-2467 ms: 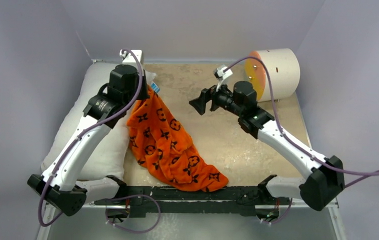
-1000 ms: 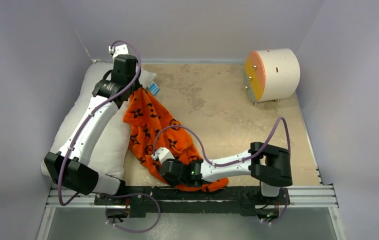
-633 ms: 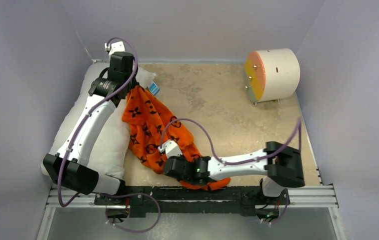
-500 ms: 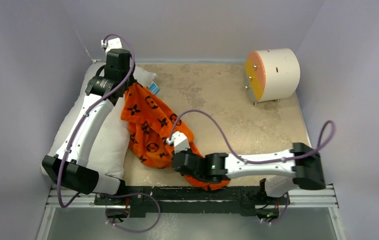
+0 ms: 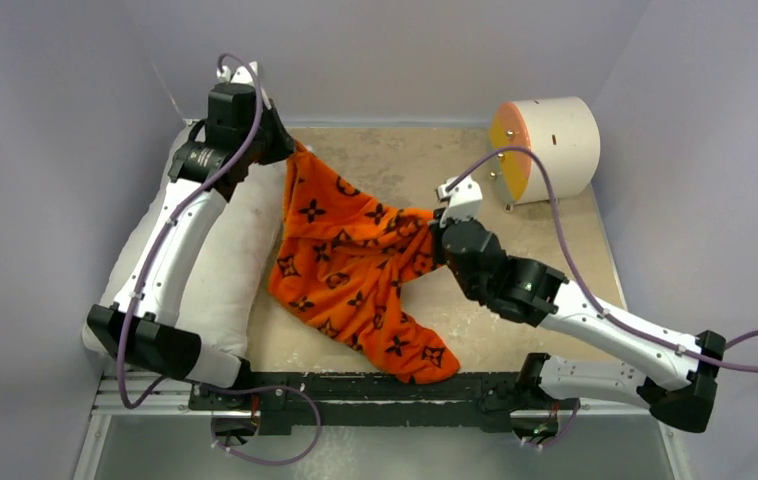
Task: Remove the pillowcase from the pillow
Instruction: Fold the pillowcase at the center of the board.
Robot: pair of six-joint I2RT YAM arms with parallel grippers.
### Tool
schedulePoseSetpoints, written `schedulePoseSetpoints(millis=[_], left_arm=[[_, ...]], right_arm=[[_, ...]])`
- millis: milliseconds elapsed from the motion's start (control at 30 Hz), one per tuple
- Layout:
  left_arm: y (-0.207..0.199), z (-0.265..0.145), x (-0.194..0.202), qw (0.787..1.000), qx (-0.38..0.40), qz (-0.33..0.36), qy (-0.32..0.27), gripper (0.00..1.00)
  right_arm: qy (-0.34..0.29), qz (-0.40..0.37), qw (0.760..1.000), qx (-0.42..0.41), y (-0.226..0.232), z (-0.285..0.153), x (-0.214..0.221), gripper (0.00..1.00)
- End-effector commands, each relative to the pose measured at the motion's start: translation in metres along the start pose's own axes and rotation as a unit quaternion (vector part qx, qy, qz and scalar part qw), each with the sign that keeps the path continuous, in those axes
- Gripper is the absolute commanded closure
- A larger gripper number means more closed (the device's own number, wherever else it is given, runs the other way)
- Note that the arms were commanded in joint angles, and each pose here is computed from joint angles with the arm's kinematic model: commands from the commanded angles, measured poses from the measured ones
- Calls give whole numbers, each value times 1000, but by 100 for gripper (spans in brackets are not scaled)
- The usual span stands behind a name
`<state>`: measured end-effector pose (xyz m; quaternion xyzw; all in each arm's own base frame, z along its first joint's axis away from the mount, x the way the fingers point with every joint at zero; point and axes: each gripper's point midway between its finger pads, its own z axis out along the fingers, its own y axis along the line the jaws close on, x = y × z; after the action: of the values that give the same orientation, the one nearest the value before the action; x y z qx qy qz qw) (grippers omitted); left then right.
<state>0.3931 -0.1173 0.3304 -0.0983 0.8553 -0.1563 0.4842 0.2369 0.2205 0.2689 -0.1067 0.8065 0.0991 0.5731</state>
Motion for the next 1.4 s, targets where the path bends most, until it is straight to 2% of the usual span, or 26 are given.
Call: schedulePoseSetpoints(millis=[0, 100, 200, 233, 300, 367, 400, 467, 533, 567, 600, 633, 667, 700, 767, 900, 1000, 1100, 1200, 1367], left_arm=[[-56, -6, -63, 992, 102, -36, -63, 100], [-62, -1, -69, 991, 110, -39, -62, 100], [-45, 8, -47, 995, 81, -32, -44, 100], [-34, 13, -32, 997, 64, -32, -31, 100], [-4, 32, 24, 999, 25, -39, 21, 100], [26, 45, 69, 997, -19, -47, 53, 100], [37, 49, 88, 996, -36, -49, 66, 100], [55, 59, 114, 993, -65, -51, 84, 86], [58, 67, 121, 992, -67, -53, 90, 68], [56, 71, 121, 992, -65, -53, 93, 59], [54, 74, 117, 992, -63, -52, 91, 52], [53, 76, 113, 993, -65, -50, 90, 46], [52, 78, 108, 993, -68, -47, 88, 43], [52, 80, 104, 993, -74, -44, 87, 40], [49, 77, 99, 992, -74, -39, 93, 37], [14, 54, 109, 989, 28, -36, 138, 31], [-4, 31, 143, 976, 90, -41, 195, 29], [10, 22, 185, 970, 59, -14, 236, 28], [30, 29, 216, 963, 26, -3, 267, 27], [32, 65, 226, 963, 0, 7, 268, 26]], right_arm=[[-88, -35, 994, 55, -31, 0, -83, 100], [-86, -60, 991, 77, -35, 4, -90, 100], [-60, -66, 993, 77, -37, 8, -67, 100], [-45, -66, 994, 73, -37, 11, -51, 100], [0, -60, 996, 68, -37, 17, -6, 100], [52, -50, 996, 48, -30, 24, 50, 100], [64, -57, 996, 24, -17, 21, 54, 100], [76, -30, 996, 24, -5, 19, 60, 97], [74, -24, 997, 17, 1, 27, 59, 86], [71, -19, 997, 15, 5, 30, 52, 72], [70, -15, 997, 9, 10, 33, 46, 50], [65, -11, 998, 0, 18, 36, 38, 34], [61, -6, 998, -9, 24, 38, 31, 23], [54, 2, 998, -20, 30, 41, 23, 17], [44, 26, 998, -48, 41, 44, 10, 11], [43, 51, 996, -56, 34, 54, 5, 10], [61, 36, 997, -45, 28, 61, 18, 9], [72, 25, 996, -47, 27, 67, 27, 9], [73, 24, 995, -57, 30, 70, 26, 8], [67, 29, 996, -58, 30, 69, 18, 8]])
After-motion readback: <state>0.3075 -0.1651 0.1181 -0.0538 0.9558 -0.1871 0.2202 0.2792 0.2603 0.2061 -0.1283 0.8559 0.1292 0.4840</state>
